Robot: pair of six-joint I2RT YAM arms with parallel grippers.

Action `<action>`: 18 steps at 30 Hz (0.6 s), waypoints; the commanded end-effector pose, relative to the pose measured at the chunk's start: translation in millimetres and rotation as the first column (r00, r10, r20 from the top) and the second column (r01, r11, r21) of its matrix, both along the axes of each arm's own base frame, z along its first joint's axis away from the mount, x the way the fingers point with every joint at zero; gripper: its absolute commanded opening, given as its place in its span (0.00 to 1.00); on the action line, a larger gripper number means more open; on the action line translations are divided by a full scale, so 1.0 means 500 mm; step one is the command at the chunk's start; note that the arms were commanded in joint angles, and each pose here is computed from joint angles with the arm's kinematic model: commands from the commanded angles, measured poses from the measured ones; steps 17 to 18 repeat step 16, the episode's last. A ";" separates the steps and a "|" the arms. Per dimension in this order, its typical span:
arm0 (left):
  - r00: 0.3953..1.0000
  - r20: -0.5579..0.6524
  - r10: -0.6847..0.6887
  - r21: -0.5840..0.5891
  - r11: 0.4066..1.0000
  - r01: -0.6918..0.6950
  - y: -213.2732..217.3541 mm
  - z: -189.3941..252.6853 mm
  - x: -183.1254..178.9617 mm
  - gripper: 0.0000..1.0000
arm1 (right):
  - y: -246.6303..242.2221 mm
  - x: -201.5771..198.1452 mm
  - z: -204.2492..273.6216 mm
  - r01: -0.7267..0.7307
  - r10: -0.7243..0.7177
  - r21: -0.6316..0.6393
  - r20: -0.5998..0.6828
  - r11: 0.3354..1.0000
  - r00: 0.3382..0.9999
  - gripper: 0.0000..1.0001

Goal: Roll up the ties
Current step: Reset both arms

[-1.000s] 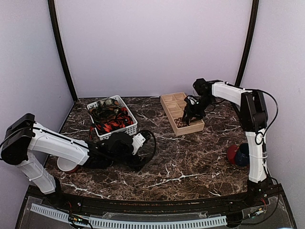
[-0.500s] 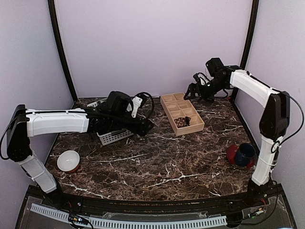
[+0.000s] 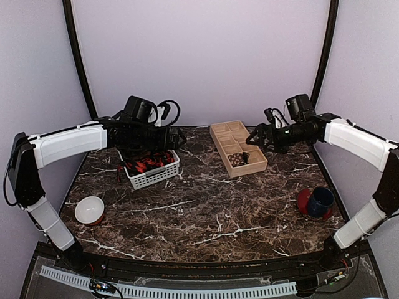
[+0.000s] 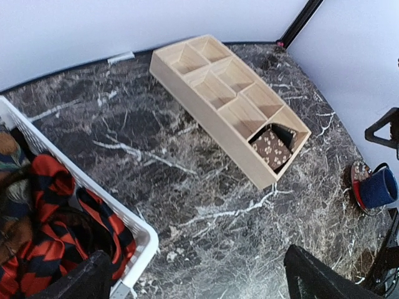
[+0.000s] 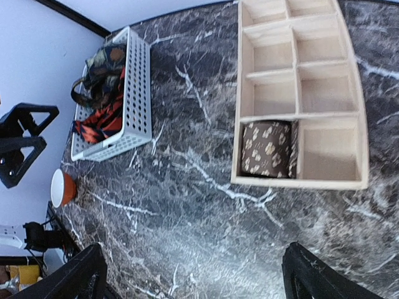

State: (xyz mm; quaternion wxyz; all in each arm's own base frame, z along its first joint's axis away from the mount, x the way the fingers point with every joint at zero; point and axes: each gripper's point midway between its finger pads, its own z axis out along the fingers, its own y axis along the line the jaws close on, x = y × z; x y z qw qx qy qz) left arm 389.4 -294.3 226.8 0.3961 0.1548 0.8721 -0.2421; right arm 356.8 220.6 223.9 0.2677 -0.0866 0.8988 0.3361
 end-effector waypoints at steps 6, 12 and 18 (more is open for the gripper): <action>0.948 -0.317 0.009 0.060 0.998 0.010 -0.038 -0.221 -0.110 0.99 | 0.103 -0.107 -0.118 -0.057 0.061 0.069 -0.054 0.996 0.997 0.98; 0.944 -0.329 -0.017 0.075 0.996 0.045 -0.060 -0.237 -0.130 0.99 | 0.104 -0.097 -0.119 -0.058 0.061 0.049 -0.042 0.997 0.997 0.98; 0.959 -0.283 -0.017 0.074 0.996 0.040 -0.057 -0.210 -0.120 0.99 | 0.101 -0.088 -0.105 -0.048 0.049 0.037 -0.019 0.998 0.999 0.98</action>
